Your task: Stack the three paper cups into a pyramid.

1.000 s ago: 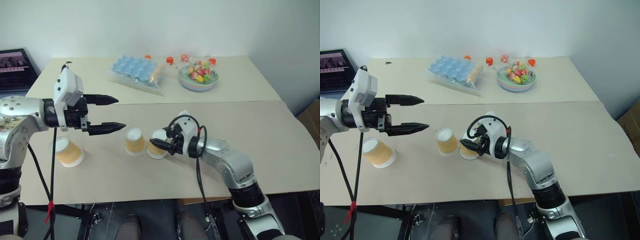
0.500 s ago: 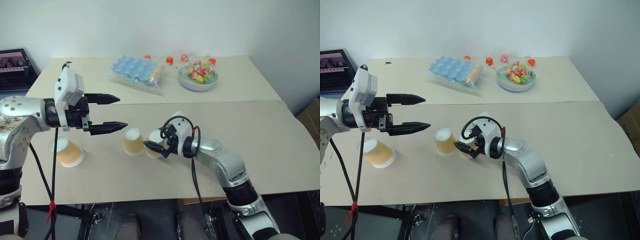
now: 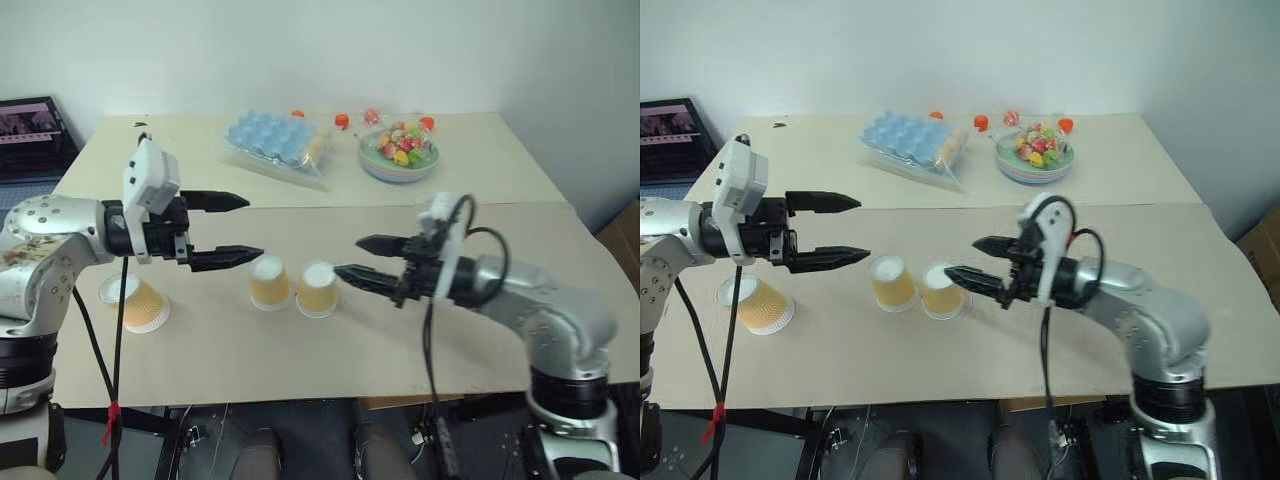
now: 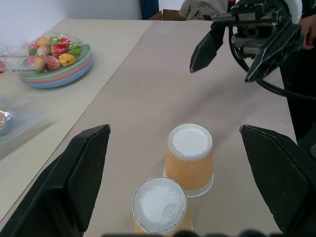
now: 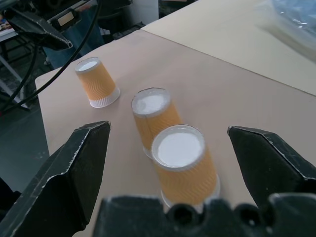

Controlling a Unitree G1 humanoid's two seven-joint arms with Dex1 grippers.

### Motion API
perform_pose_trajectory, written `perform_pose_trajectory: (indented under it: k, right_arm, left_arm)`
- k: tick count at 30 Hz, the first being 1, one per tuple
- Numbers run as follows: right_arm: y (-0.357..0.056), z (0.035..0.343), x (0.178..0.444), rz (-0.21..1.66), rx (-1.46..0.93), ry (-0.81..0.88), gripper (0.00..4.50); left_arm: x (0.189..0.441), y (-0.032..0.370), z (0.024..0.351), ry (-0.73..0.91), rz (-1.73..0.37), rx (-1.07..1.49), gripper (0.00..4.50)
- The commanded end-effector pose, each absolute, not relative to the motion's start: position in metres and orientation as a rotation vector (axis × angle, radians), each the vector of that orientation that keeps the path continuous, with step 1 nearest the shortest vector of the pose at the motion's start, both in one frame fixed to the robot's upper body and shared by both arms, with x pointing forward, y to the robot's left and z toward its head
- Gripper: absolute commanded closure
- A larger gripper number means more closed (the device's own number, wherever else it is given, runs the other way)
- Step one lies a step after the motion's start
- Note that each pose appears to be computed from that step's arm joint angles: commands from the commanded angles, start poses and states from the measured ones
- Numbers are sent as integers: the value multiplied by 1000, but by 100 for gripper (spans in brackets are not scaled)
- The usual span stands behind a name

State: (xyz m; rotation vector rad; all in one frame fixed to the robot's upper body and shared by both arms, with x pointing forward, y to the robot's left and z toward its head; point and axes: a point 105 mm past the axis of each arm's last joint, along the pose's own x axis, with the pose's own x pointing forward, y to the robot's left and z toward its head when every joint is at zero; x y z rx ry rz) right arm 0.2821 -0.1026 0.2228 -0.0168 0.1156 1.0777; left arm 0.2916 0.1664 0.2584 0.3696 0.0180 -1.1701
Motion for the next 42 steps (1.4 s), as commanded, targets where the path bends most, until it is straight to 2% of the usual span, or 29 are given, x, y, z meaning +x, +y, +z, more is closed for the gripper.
perform_pose_trajectory:
  k: [1, 5, 13, 17, 29, 42]
  right_arm:
    - [-121, 244, 275, 1088, -93, 68, 3]
    - [-116, 240, 271, 1147, -135, 101, 3]
    - [-127, 179, 275, 1116, -340, 312, 3]
    - [-119, 160, 286, 1092, -377, 303, 3]
    - [-93, 138, 318, 1050, -468, 229, 3]
    - [-84, 136, 341, 1047, -529, 173, 3]
  left_arm:
    - [292, 175, 275, -46, -1117, 411, 0]
    - [291, 183, 281, -60, -1066, 416, 0]
    - [287, 185, 281, -58, -1046, 423, 0]
    - [289, 182, 281, -59, -1050, 422, 0]
    - [290, 175, 280, -70, -1068, 419, 0]
    - [284, 177, 278, -44, -1074, 427, 0]
